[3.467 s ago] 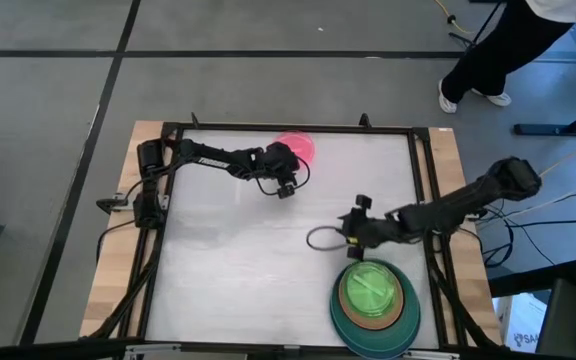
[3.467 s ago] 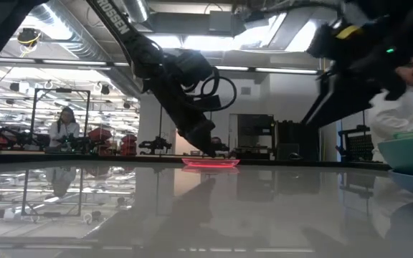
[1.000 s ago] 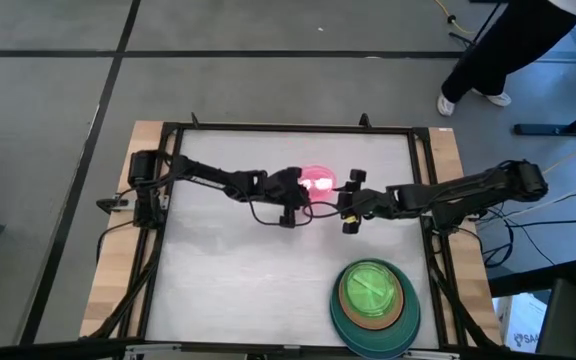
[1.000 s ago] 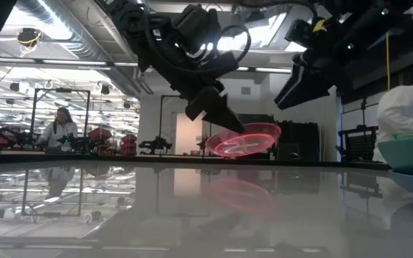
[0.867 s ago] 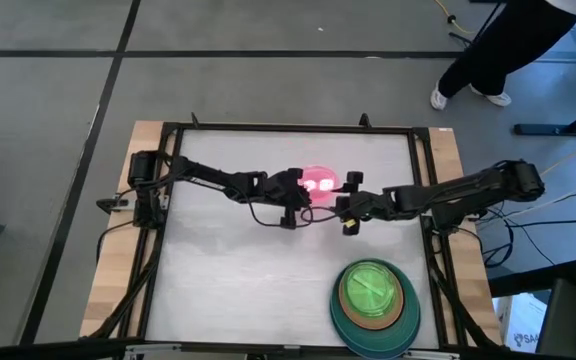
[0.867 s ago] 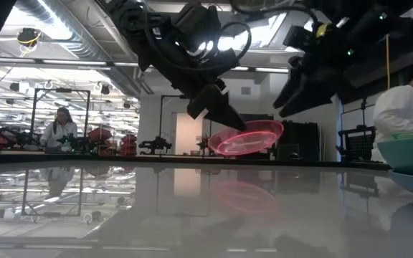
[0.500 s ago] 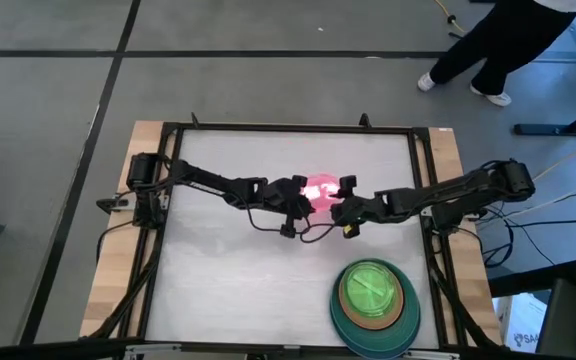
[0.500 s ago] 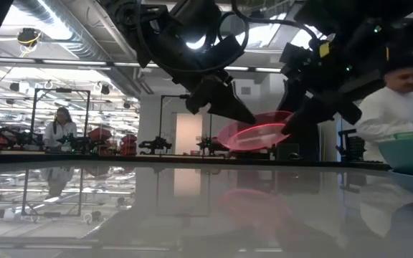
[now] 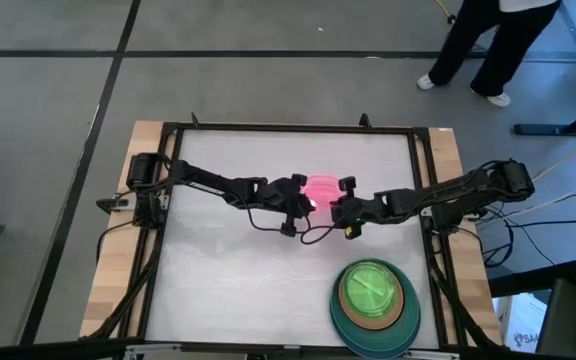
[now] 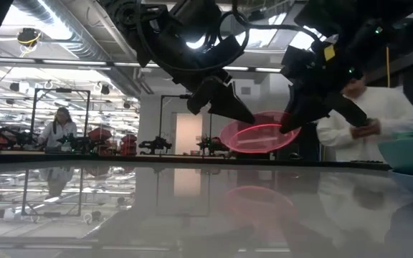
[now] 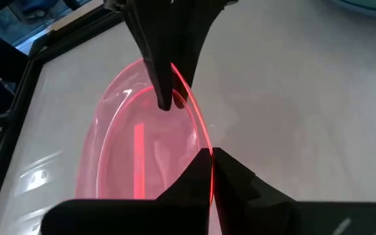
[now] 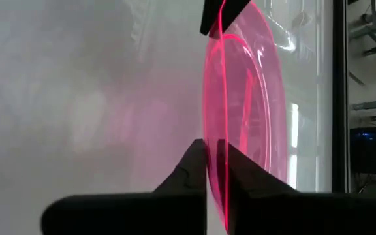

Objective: Stack plastic plates
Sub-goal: Stack the pink plate on top the light green plate

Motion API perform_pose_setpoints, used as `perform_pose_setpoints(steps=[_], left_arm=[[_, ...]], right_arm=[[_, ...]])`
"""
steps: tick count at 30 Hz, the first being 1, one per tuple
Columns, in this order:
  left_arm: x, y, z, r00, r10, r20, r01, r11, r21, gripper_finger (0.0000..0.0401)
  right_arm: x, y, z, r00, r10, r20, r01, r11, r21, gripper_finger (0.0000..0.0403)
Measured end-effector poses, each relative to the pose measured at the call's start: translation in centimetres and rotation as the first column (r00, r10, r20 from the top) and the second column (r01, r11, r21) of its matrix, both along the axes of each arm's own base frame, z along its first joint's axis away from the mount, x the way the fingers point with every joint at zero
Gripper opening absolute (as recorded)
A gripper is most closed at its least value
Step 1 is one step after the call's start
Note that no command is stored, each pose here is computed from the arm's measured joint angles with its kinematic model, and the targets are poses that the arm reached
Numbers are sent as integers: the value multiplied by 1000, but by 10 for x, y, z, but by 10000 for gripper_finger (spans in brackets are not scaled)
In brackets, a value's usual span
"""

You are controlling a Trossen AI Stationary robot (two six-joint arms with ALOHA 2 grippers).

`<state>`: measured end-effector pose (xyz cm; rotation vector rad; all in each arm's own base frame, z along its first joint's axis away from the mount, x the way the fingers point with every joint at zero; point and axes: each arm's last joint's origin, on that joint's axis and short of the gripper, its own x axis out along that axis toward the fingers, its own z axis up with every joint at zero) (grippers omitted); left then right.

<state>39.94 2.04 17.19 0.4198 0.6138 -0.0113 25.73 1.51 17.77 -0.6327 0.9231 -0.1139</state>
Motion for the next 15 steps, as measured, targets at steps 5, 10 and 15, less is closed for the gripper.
perform_pose_setpoints(steps=[5, 10, 15], left_arm=[[0, 0, 0, 1000, 8, 0, -8, 1000, 2, 25], [-7, -9, 9, 996, 79, -29, -79, 997, 15, 76], [-28, -30, 32, 990, 92, -111, -97, 995, -35, 99]], right_arm=[[1, 0, 1, 1000, 10, 1, -10, 1000, -16, 19], [-1, 3, 3, 1000, -6, 14, 6, 998, -62, 13], [-7, 22, 14, 998, 35, 59, -29, 994, -101, 7]])
